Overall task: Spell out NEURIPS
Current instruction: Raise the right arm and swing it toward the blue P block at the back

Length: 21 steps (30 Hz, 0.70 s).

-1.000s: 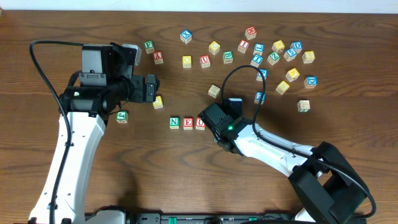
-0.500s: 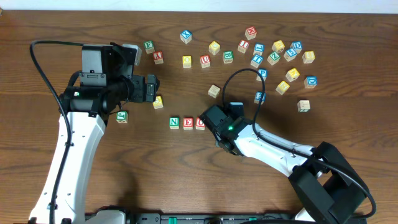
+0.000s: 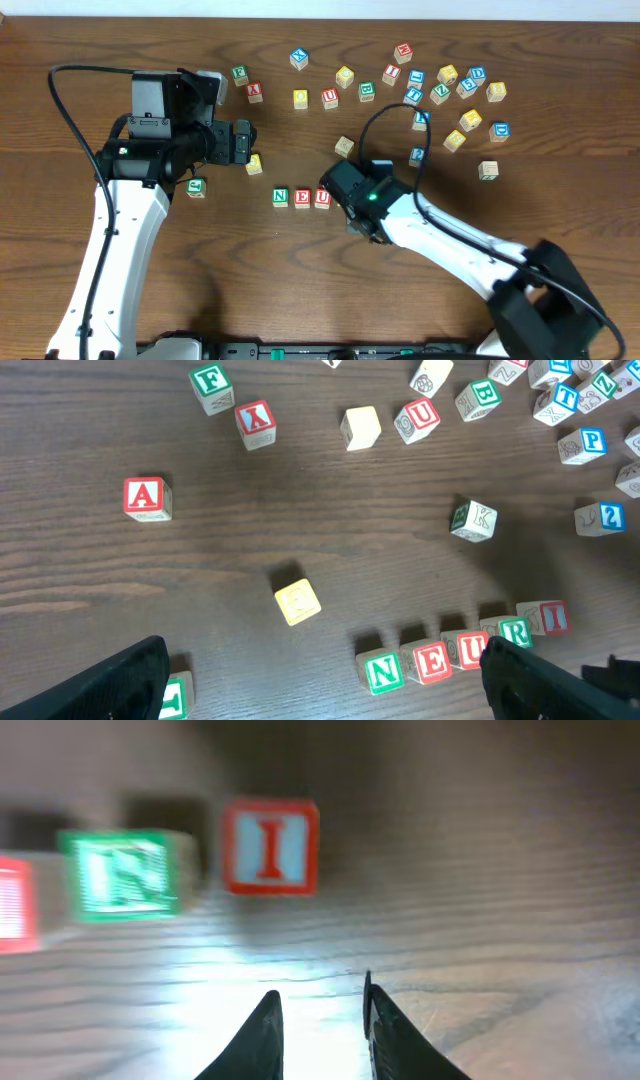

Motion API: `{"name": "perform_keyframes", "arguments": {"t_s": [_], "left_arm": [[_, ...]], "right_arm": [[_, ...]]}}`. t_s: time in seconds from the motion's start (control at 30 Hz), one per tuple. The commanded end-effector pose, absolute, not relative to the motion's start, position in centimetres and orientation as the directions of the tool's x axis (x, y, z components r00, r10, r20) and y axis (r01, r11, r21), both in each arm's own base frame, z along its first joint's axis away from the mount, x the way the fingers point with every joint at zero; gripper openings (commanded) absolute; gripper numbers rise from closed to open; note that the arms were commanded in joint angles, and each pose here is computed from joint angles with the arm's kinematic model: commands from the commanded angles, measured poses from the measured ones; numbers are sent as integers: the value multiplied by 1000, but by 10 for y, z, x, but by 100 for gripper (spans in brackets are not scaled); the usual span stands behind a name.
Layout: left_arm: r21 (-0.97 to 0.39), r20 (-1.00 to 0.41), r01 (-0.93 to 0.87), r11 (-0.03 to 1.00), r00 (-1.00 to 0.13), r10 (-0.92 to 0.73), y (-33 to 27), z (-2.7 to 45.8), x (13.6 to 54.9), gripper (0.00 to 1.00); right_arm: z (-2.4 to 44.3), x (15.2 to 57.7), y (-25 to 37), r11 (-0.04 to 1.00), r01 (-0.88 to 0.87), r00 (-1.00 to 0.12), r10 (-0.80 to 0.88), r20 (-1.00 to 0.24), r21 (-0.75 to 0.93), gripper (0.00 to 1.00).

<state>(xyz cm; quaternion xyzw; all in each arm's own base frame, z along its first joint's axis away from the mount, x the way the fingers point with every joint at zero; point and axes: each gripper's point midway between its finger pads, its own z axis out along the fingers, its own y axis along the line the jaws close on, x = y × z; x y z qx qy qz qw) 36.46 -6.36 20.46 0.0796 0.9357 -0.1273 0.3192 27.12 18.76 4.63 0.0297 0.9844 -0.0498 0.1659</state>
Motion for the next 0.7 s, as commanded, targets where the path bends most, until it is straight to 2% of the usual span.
{"name": "perform_keyframes", "arguments": {"t_s": [0.0, 0.17, 0.43, 0.67], "left_arm": [[-187, -644, 245, 951, -762, 70, -65, 218, 367, 98], [-186, -644, 245, 952, -762, 70, -64, 218, 367, 98], [-186, -644, 245, 952, -762, 70, -64, 218, 367, 98], [-186, -644, 245, 952, -762, 70, -64, 218, 367, 98]], "right_arm": [[85, 286, 189, 994, 111, -899, 91, -427, -21, 25], [108, 294, 183, 994, 111, -862, 92, -499, -8, 31], [116, 313, 171, 994, 111, -849, 88, -522, -12, 34], [144, 336, 166, 996, 86, -822, 67, -565, -7, 41]]}}
